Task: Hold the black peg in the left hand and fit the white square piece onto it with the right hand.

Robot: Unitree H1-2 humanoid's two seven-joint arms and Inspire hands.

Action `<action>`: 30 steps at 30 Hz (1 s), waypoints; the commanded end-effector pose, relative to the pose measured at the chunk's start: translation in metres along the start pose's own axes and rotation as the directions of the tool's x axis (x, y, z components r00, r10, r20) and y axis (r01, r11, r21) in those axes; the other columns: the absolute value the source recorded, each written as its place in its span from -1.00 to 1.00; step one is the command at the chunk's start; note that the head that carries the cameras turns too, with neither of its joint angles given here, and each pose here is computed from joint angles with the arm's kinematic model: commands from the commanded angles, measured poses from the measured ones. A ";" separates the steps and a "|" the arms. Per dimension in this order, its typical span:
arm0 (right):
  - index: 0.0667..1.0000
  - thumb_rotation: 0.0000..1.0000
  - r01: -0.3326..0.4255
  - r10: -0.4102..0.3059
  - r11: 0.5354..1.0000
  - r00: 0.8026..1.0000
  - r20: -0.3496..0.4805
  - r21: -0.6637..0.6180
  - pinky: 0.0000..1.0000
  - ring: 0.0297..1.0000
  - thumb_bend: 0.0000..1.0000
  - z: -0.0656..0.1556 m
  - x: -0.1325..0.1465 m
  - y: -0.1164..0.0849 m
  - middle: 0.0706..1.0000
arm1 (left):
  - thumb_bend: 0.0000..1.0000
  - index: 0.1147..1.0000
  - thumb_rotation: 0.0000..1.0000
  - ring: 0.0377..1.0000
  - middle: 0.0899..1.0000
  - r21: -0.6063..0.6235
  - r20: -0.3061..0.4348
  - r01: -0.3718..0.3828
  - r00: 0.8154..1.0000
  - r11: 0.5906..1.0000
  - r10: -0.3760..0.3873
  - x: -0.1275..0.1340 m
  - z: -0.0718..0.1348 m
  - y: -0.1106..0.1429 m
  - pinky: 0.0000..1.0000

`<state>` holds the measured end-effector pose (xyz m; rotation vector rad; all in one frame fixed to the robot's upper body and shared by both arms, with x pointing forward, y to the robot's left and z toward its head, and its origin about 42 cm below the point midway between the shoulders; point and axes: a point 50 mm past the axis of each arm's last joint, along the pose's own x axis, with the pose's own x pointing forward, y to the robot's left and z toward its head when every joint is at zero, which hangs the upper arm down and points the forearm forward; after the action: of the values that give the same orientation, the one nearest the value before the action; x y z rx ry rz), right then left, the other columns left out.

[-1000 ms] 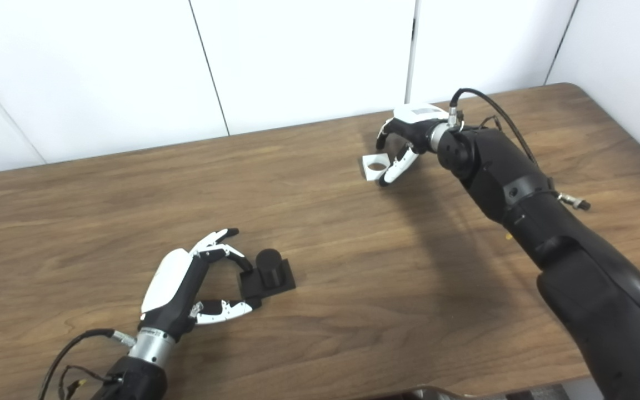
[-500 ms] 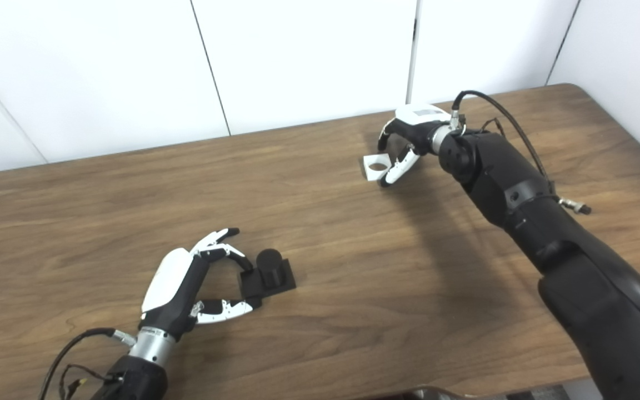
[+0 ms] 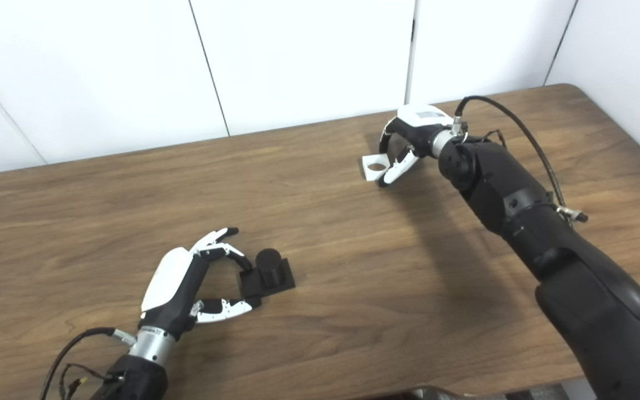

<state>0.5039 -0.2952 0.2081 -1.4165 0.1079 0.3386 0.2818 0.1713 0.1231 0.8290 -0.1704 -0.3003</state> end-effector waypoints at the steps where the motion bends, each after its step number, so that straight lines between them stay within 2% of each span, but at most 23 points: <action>1: 0.21 -0.39 -0.140 0.140 0.990 0.989 0.042 0.012 0.84 0.85 0.38 0.024 0.003 0.053 0.80 | 0.05 -0.15 -0.86 0.84 0.77 0.020 -0.057 0.056 0.997 0.998 -0.055 -0.004 -0.008 -0.003 0.61; 6: 0.21 -0.42 -0.152 0.151 0.988 0.988 0.044 0.026 0.85 0.88 0.41 0.031 0.004 0.059 0.80 | 0.05 -0.15 -0.85 0.85 0.78 0.023 -0.058 0.059 0.997 0.998 -0.057 -0.003 -0.008 -0.003 0.58; 13: 0.24 -0.33 -0.167 0.166 0.986 0.984 0.066 0.018 0.85 0.88 0.42 0.041 0.004 0.066 0.79 | 0.05 -0.15 -0.85 0.84 0.78 0.028 -0.048 0.056 0.997 0.998 -0.054 -0.003 -0.006 -0.004 0.55; 18: 0.30 -0.31 -0.178 0.177 0.984 0.981 0.075 0.008 0.86 0.88 0.44 0.046 0.005 0.069 0.80 | 0.05 -0.15 -0.85 0.85 0.79 0.026 -0.055 0.059 0.997 0.998 -0.057 -0.003 -0.006 -0.004 0.62; 30: 0.32 -0.33 -0.194 0.194 0.981 0.977 0.084 -0.001 0.83 0.86 0.45 0.054 0.006 0.073 0.80 | 0.05 -0.15 -0.85 0.85 0.79 0.026 -0.050 0.054 0.997 0.998 -0.053 -0.003 -0.007 -0.005 0.59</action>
<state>0.5049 -0.2786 0.2030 -1.4281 0.1020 0.3446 0.2829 0.1726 0.1236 0.8406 -0.1645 -0.2910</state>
